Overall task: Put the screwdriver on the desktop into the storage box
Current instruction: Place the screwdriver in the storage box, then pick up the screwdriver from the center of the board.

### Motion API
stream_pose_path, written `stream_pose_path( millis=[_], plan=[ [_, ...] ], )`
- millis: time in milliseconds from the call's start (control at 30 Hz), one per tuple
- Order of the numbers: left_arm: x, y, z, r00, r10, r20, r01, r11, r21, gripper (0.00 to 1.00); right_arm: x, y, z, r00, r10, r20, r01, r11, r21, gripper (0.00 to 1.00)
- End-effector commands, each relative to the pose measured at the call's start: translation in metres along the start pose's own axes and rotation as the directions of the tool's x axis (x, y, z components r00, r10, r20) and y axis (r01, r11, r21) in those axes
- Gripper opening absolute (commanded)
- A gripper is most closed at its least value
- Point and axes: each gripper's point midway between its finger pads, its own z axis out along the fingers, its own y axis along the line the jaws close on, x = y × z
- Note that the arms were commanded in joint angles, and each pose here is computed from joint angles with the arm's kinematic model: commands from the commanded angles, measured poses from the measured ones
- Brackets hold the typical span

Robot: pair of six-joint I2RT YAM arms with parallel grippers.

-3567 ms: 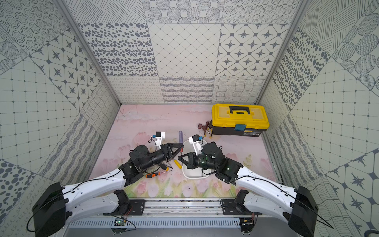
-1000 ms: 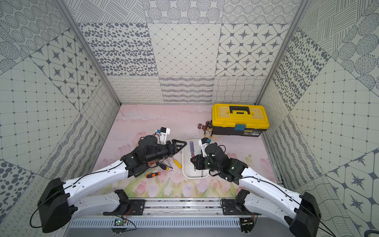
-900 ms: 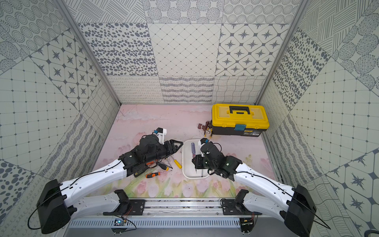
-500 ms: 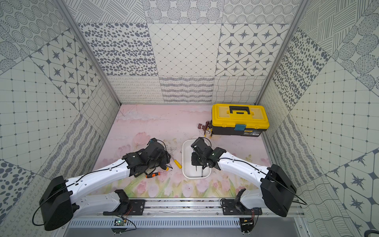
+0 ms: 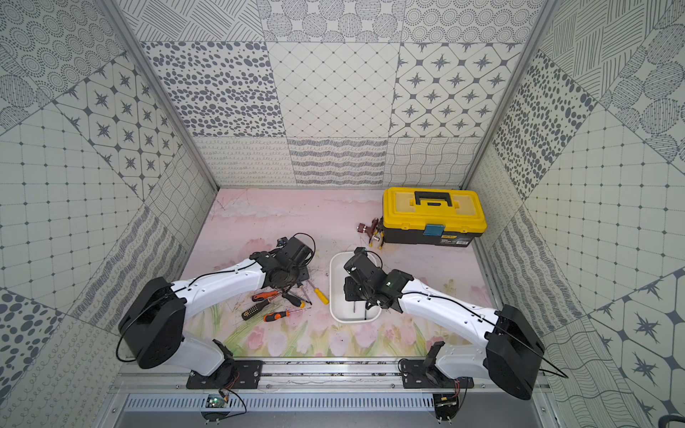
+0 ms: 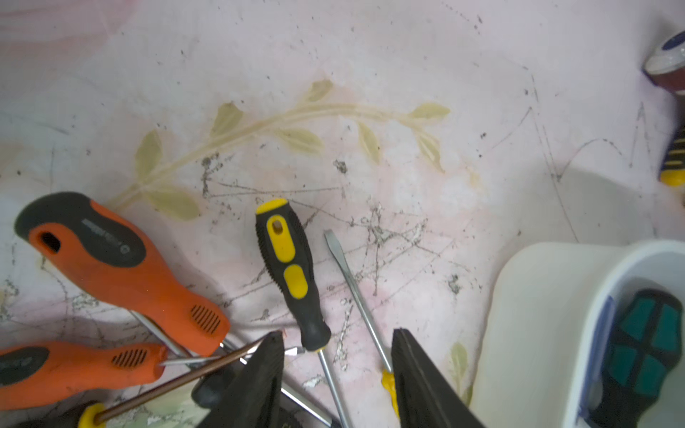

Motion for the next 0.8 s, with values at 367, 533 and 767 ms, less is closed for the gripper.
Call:
stream_pose_path(
  millis=[367,533,767],
  plan=[
    [-0.011,0.033,0.056,0.992,-0.110,-0.056,0.099,0.980,-0.175,0.45,-0.009,0.003,-0.018,0.998,0.013,0.066,-0.011,1.000,-0.028,0.29],
    [-0.010,0.037,0.069,0.989,-0.126,-0.074,0.110,0.975,-0.195,0.39,-0.007,0.001,-0.021,0.998,0.014,0.065,-0.012,0.999,-0.034,0.27],
    [-0.005,0.042,0.073,0.984,-0.146,-0.100,0.123,0.971,-0.206,0.20,-0.004,0.001,-0.027,0.997,0.019,0.070,-0.015,0.998,-0.058,0.25]
  ],
)
